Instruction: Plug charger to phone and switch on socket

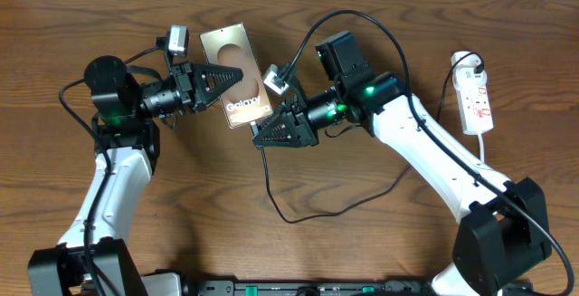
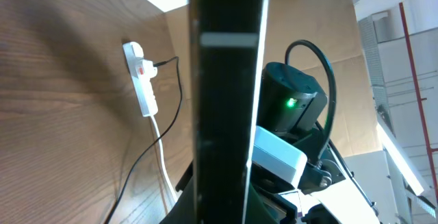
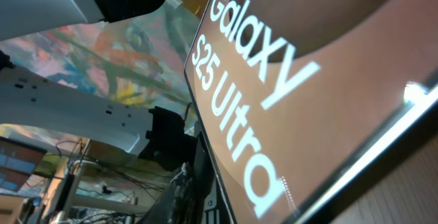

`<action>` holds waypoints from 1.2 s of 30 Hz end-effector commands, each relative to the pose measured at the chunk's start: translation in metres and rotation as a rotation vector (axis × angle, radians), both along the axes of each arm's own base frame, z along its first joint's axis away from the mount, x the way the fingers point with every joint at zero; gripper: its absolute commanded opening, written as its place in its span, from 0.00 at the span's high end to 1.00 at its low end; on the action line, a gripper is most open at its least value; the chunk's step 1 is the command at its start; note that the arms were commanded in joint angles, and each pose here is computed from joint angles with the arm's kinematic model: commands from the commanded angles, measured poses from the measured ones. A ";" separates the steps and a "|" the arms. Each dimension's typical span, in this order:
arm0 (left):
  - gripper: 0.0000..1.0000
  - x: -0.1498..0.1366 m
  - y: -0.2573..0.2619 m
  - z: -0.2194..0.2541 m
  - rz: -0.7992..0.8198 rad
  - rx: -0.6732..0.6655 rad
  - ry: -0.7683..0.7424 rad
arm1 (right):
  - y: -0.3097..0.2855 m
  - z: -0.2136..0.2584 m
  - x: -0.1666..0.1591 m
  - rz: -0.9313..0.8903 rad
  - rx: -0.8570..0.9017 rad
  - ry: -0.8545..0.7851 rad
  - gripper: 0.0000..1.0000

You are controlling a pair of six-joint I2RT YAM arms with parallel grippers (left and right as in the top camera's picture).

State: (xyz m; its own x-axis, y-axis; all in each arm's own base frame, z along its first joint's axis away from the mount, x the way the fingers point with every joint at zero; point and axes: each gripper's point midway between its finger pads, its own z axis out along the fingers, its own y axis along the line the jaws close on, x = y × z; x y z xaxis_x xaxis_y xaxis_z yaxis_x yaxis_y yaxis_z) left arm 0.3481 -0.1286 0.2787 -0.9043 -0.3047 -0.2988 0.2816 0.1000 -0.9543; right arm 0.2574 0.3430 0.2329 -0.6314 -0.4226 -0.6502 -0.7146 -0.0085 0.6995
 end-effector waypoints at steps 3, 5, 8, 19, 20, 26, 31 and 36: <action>0.93 -0.001 -0.001 0.003 0.001 0.001 -0.012 | 0.004 0.011 -0.006 0.027 0.036 -0.018 0.88; 0.93 -0.001 -0.001 0.003 0.001 0.002 -0.015 | 0.005 0.012 -0.004 0.018 0.034 -0.007 0.89; 0.93 -0.001 -0.001 0.003 0.001 0.002 -0.015 | 0.006 0.015 -0.001 0.008 0.039 0.000 0.99; 0.93 -0.007 -0.002 0.003 -0.035 0.035 -0.119 | 0.006 0.023 0.011 -0.053 0.035 0.092 0.99; 0.93 -0.008 -0.003 0.003 -0.041 0.036 -0.125 | 0.004 0.023 0.013 -0.058 0.036 0.098 0.99; 0.93 -0.017 -0.005 0.011 -0.095 0.048 -0.215 | -0.003 0.030 0.017 -0.048 0.072 0.110 0.99; 0.93 -0.020 -0.006 0.011 -0.113 0.049 -0.222 | -0.003 0.033 0.018 -0.044 0.084 0.094 0.99; 0.93 -0.025 -0.007 0.011 -0.142 0.047 -0.218 | -0.002 0.035 0.020 -0.043 0.098 0.070 0.99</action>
State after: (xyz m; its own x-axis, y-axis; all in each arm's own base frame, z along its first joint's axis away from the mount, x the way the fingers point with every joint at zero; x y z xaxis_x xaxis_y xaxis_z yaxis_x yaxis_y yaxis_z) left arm 0.3523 -0.1235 0.2886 -0.8330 -0.3161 -0.4541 0.4305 0.1452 -0.8908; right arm 0.2710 0.3457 0.2454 -0.7306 -0.3659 -0.5765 -0.6203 0.0030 0.7843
